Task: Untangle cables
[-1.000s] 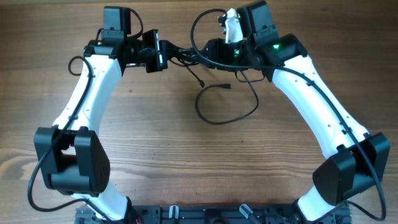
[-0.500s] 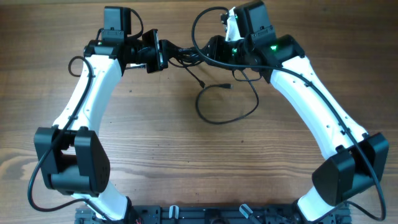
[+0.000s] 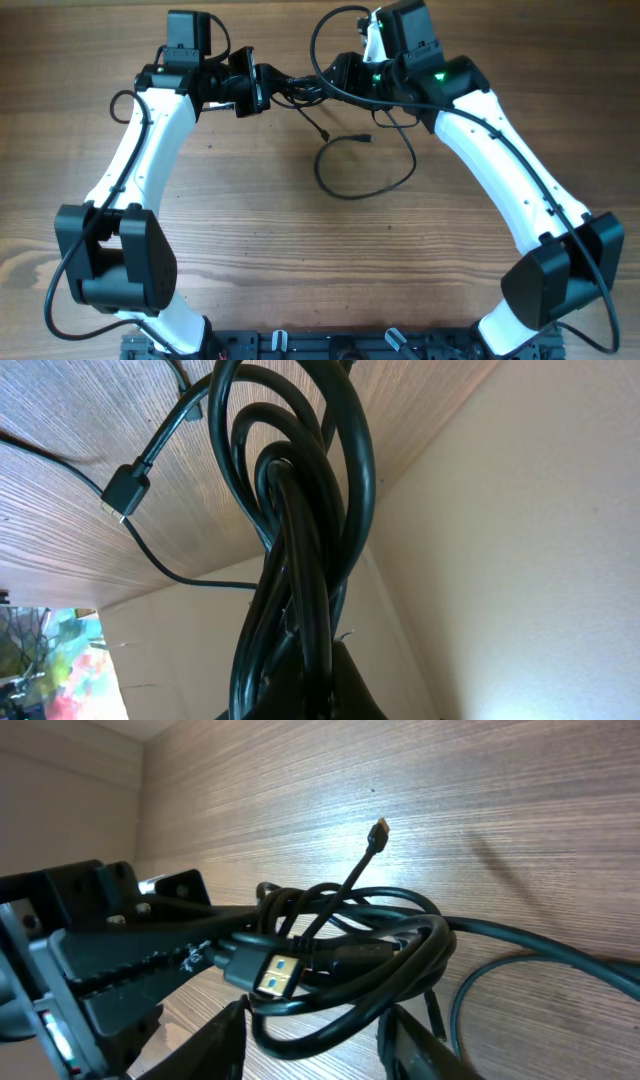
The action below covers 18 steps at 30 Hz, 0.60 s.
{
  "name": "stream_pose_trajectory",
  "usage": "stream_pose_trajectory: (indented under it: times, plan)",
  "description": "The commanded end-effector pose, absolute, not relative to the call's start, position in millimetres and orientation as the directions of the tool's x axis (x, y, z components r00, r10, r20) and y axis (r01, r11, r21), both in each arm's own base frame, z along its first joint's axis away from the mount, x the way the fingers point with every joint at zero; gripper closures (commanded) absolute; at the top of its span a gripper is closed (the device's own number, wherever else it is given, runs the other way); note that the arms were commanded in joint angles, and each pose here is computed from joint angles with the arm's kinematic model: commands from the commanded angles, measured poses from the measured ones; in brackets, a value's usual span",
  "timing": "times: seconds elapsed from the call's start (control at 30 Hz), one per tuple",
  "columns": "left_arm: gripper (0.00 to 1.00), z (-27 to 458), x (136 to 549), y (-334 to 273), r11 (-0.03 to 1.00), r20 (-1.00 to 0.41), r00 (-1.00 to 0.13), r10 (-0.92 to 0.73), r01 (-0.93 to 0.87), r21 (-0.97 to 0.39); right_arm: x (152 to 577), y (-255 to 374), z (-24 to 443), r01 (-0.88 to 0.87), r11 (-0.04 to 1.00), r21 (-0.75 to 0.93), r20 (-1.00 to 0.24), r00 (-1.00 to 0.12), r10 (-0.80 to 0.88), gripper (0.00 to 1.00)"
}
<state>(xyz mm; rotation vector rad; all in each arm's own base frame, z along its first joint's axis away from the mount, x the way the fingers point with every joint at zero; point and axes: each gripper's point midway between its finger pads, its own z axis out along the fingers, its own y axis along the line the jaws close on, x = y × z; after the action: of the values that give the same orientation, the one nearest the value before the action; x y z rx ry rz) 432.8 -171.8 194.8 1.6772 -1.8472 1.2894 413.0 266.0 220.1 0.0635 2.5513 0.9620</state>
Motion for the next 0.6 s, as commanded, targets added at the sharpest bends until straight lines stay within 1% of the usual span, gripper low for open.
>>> stream_pose_trajectory:
  times: [0.0,0.13,0.3,0.43,0.5,0.53,0.57]
  plan:
    - [0.96,204.1,432.0,-174.2,-0.11,0.756,-0.257,-0.602,-0.911,-0.398,414.8,274.0,192.9,-0.066,0.772,0.632,-0.308,-0.936,0.172,0.59]
    - [0.96,203.9,432.3,-173.8,-0.111,0.754,-0.257,-0.604,-0.91,-0.399,411.9,279.0,185.6,-0.064,0.763,0.644,-0.279,-0.948,0.156,0.65]
    - [0.96,202.6,433.4,-172.5,-0.114,0.748,-0.253,-0.613,-0.909,-0.4,407.9,277.0,182.3,-0.051,0.77,0.636,-0.26,-0.953,0.153,0.75]
    - [0.96,202.1,433.8,-171.9,-0.115,0.746,-0.251,-0.617,-0.909,-0.401,404.7,275.5,179.8,-0.041,0.775,0.631,-0.246,-0.958,0.15,0.85]
    - [0.96,201.7,434.1,-171.6,-0.116,0.744,-0.25,-0.62,-0.908,-0.402,404.7,275.6,179.8,-0.048,0.776,0.629,-0.25,-0.957,0.144,0.91]
    - [0.96,201.6,434.3,-171.4,-0.116,0.743,-0.25,-0.621,-0.908,-0.402,404.6,275.7,179.9,-0.059,0.777,0.627,-0.257,-0.957,0.135,0.95]
    - [0.96,201.3,434.5,-171.1,-0.117,0.742,-0.249,-0.623,-0.908,-0.403,403.8,276.4,180.9,-0.075,0.775,0.627,-0.265,-0.957,0.121,0.96]
